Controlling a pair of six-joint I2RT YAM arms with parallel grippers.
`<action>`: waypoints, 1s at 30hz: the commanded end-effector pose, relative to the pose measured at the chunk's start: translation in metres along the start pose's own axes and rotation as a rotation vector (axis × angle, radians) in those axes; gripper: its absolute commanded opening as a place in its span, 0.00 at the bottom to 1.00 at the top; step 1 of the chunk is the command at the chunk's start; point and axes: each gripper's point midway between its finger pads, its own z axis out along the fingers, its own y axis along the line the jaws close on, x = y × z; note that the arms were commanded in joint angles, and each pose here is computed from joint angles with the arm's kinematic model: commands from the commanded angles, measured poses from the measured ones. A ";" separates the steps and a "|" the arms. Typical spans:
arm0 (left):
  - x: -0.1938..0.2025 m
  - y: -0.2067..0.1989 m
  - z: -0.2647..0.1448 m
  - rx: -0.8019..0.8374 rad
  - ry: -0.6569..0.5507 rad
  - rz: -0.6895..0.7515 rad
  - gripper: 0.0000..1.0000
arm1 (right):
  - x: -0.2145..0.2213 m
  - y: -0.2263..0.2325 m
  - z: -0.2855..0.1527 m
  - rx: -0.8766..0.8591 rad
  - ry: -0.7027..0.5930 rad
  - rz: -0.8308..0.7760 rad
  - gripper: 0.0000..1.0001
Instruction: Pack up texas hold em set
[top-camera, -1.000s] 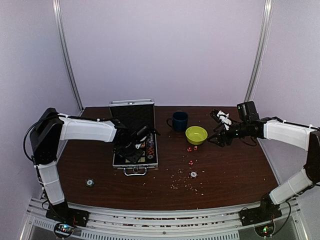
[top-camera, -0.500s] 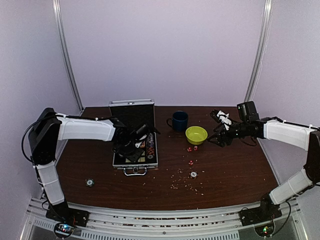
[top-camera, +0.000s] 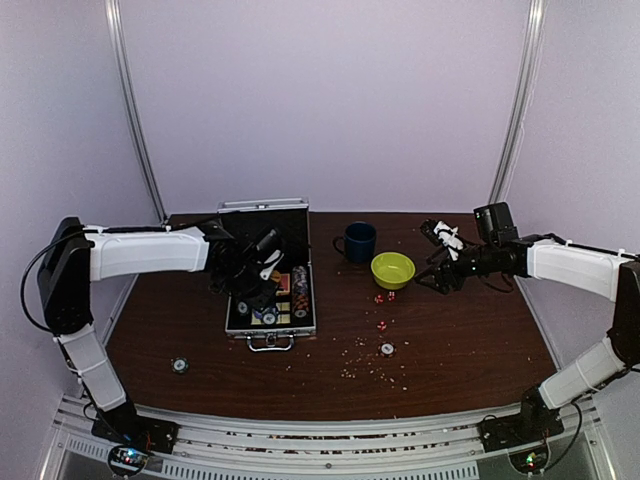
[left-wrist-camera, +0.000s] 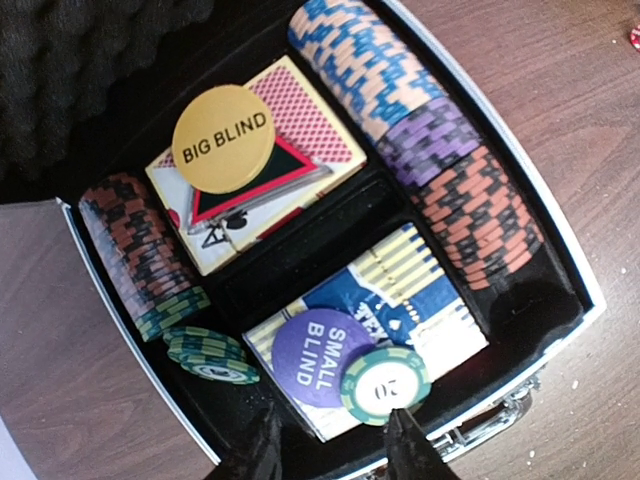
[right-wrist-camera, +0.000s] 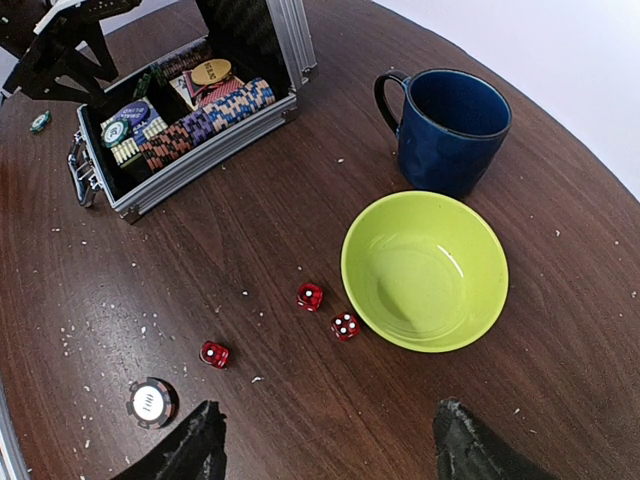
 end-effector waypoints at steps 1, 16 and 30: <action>0.005 -0.006 0.013 0.096 0.035 -0.029 0.40 | -0.001 0.000 0.001 -0.009 0.000 -0.005 0.72; 0.018 -0.026 0.048 0.117 0.128 -0.033 0.50 | 0.002 -0.001 0.004 -0.013 0.013 -0.003 0.72; 0.014 -0.050 0.042 0.249 0.110 0.012 0.37 | 0.006 -0.001 0.007 -0.021 0.029 -0.001 0.72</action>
